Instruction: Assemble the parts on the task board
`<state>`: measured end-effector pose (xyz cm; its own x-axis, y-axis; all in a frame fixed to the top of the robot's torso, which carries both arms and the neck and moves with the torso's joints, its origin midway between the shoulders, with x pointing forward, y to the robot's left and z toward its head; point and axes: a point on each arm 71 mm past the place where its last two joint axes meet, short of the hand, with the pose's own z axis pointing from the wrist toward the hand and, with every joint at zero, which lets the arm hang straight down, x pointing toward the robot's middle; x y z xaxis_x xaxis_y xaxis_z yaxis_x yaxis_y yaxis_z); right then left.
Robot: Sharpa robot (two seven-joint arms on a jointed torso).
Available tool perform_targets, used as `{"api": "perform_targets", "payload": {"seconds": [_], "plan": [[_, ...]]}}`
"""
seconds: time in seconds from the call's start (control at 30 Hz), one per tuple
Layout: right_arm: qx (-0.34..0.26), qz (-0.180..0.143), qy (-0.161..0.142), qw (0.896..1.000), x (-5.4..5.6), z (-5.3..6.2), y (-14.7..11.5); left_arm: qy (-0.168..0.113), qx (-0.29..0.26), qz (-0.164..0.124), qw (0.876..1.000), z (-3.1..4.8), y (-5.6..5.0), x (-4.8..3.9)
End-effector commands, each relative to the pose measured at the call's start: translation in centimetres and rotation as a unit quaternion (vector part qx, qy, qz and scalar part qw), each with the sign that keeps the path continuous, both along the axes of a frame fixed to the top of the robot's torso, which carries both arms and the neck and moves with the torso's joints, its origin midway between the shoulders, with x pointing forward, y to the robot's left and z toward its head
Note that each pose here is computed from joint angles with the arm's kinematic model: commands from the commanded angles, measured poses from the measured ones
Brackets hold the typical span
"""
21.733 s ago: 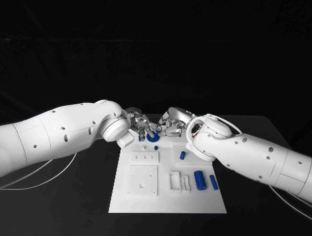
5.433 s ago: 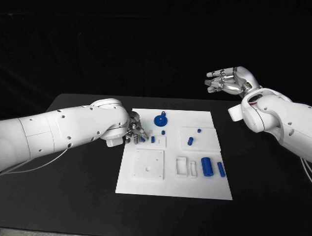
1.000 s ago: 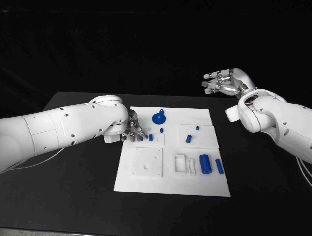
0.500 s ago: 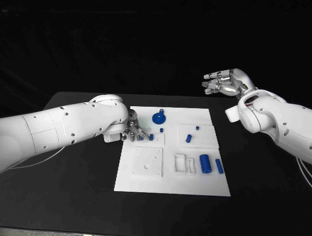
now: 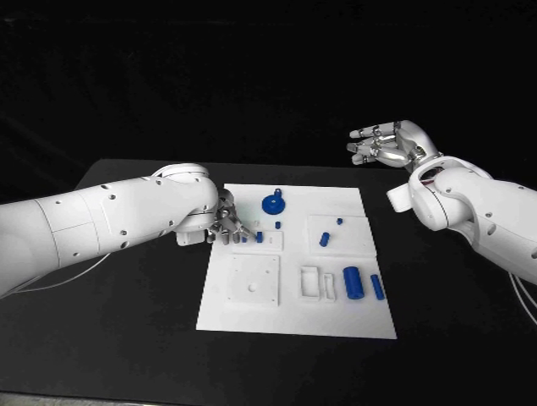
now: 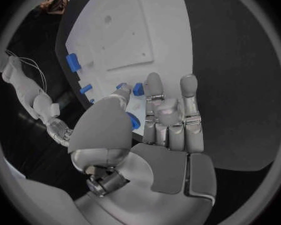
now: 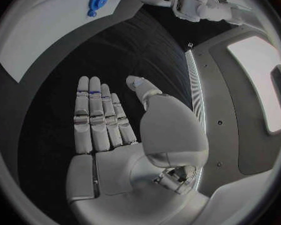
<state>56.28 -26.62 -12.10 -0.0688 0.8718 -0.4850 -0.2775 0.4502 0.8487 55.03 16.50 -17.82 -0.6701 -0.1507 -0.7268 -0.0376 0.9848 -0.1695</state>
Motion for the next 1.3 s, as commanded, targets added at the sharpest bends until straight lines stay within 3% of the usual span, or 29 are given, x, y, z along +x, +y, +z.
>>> {"api": "perform_targets", "payload": {"seconds": [0.03, 0.37, 0.73, 0.97, 1.1, 1.3], "plan": [[0.001, 0.009, 0.0, 1.0, 0.0, -0.1, 0.1, 0.017, 0.016, 0.009, 1.0, -1.13, 1.0, -0.27], [0.001, 0.007, 0.003, 1.0, 0.0, -0.3, 0.0, -0.003, -0.051, 0.031, 0.998, 1.03, 1.2, 0.2], [0.001, 0.006, 0.004, 1.0, 0.0, -0.4, 0.0, -0.003, -0.12, 0.049, 0.992, 2.21, 1.0, 0.44], [0.0, 0.005, 0.004, 1.0, 0.0, -0.5, -0.1, -0.024, -0.152, 0.057, 0.987, 3.05, 1.0, 0.82], [0.0, 0.005, 0.004, 1.0, 0.0, -0.5, -0.2, -0.042, -0.16, 0.053, 0.985, 3.49, 0.8, 1.03], [-0.001, 0.003, 0.004, 1.0, 0.0, -0.5, -0.2, -0.068, -0.21, 0.018, 0.975, 4.29, -0.7, 1.16]]}}
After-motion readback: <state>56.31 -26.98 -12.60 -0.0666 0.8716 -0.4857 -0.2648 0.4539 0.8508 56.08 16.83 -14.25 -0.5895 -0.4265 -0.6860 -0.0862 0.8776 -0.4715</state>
